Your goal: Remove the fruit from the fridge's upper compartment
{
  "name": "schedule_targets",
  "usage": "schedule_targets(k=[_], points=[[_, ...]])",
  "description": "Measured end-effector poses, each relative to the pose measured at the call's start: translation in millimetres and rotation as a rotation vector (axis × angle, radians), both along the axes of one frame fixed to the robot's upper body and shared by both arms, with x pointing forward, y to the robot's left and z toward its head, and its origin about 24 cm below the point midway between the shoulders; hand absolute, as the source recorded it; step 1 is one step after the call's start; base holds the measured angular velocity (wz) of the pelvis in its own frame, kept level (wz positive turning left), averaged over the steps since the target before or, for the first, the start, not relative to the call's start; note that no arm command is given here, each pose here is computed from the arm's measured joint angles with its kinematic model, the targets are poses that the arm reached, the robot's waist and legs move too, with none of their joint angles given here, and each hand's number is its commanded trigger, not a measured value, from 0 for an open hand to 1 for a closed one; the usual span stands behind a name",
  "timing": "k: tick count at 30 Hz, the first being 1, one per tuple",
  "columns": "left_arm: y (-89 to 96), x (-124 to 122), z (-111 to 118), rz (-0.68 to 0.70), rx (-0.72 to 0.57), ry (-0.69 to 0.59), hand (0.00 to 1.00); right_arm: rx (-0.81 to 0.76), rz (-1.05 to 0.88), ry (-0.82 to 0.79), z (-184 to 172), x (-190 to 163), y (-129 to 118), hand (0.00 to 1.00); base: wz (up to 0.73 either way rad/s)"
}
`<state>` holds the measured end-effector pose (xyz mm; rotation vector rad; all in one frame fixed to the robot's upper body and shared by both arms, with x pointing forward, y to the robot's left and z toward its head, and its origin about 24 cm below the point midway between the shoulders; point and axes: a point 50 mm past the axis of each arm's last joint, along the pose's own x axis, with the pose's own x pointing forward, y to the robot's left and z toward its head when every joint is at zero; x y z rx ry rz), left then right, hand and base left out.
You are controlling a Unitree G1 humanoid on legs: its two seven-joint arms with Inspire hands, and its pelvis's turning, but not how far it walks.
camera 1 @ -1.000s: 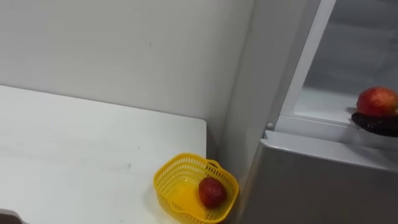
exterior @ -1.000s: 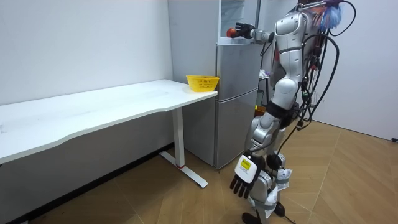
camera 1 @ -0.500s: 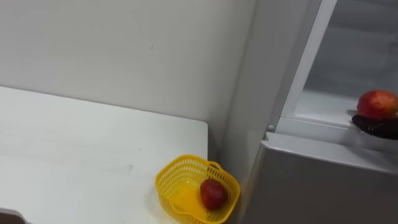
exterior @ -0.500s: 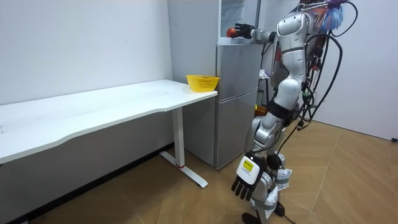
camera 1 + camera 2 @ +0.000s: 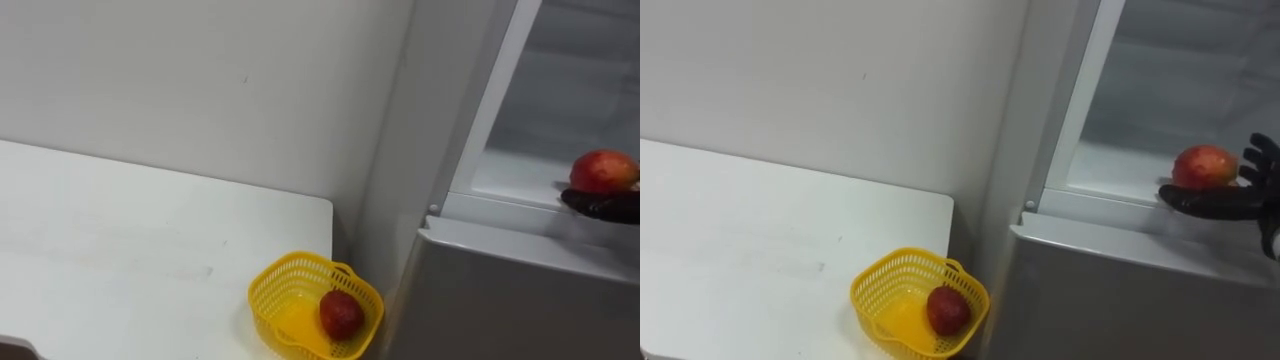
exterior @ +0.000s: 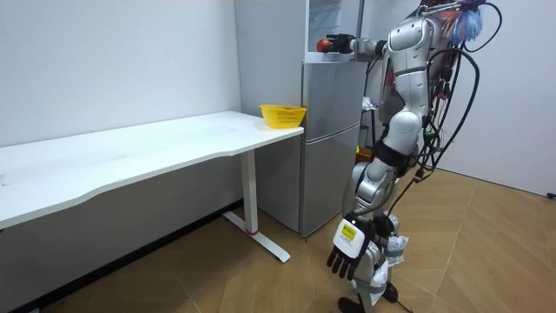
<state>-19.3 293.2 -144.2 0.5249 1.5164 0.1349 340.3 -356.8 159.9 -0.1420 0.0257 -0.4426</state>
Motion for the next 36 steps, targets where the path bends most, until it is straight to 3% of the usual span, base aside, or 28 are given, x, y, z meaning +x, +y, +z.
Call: schedule_targets(k=[16,17,18,19,20,36], points=[[5.8,10,2,-0.014,-0.020,-0.013,0.00,0.004,0.063,0.001,2,2,3,0.01,0.00],[7.0,11,2,-0.017,-0.019,-0.016,0.00,0.003,0.065,0.001,2,2,3,0.15,0.00],[7.8,12,3,-0.019,-0.017,-0.019,0.00,0.002,0.065,-0.001,2,2,3,0.67,0.00],[8.1,13,3,-0.020,-0.016,-0.020,0.00,0.002,0.065,-0.001,2,2,3,0.89,0.00],[8.6,14,3,-0.023,-0.016,-0.024,0.00,0.002,0.065,-0.001,2,2,3,1.00,0.00],[8.8,19,3,-0.028,-0.012,-0.041,0.00,-0.048,0.066,-0.033,13,6,6,1.00,0.01]])
